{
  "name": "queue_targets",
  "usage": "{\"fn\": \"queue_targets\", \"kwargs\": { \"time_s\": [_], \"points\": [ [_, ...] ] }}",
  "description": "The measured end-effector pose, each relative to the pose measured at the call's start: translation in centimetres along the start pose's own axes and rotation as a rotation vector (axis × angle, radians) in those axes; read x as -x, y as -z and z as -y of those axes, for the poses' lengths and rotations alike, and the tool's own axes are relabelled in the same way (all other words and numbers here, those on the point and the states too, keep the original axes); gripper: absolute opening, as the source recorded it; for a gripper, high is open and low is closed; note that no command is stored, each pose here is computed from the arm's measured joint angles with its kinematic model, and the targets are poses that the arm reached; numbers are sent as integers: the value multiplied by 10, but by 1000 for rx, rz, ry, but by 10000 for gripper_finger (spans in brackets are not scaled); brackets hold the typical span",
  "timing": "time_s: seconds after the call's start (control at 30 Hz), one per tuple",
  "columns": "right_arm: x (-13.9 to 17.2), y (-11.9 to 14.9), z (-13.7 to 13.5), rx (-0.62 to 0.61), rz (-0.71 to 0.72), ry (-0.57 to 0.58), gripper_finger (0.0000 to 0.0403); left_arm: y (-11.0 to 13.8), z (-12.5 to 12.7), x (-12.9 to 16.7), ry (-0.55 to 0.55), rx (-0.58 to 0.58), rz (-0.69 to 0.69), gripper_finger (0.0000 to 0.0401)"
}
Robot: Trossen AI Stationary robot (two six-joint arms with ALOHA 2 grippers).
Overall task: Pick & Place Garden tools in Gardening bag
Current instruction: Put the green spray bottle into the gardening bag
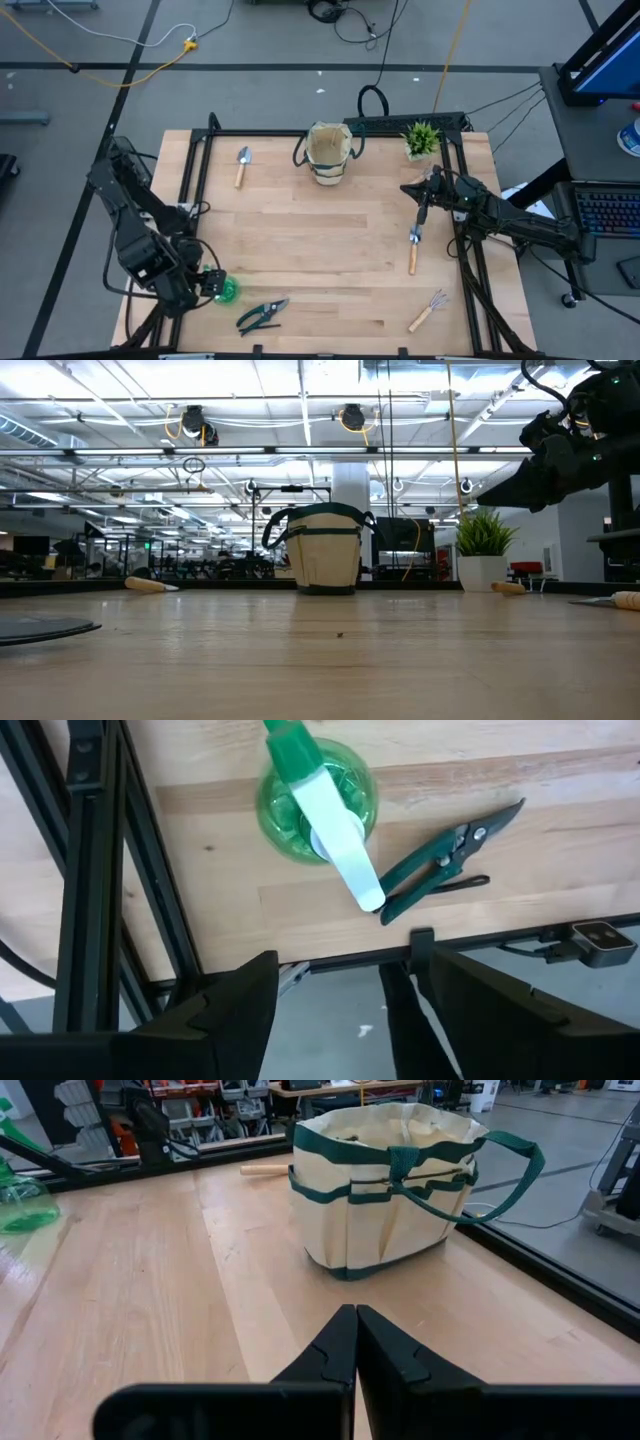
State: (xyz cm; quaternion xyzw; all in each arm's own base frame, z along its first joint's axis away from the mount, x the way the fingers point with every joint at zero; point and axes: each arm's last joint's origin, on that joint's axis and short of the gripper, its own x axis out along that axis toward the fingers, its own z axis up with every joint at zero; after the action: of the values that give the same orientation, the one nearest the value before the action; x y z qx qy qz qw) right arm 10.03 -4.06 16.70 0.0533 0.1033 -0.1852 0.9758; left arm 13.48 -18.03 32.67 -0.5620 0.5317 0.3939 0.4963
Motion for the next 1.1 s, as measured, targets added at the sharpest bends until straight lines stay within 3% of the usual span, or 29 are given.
{"fn": "queue_targets", "kwargs": {
  "time_s": [0.33, 0.63, 1.1],
  "points": [
    [0, 0, 0, 0, 0, 0, 0, 0, 0, 0, 1, -30, 1, 266],
    [0, 0, 0, 0, 0, 0, 0, -1, 1, 0, 25, -151, 25, 266],
    [0, 0, 0, 0, 0, 0, 0, 1, 3, 0, 50, -105, 11, 266]
  ]
}}
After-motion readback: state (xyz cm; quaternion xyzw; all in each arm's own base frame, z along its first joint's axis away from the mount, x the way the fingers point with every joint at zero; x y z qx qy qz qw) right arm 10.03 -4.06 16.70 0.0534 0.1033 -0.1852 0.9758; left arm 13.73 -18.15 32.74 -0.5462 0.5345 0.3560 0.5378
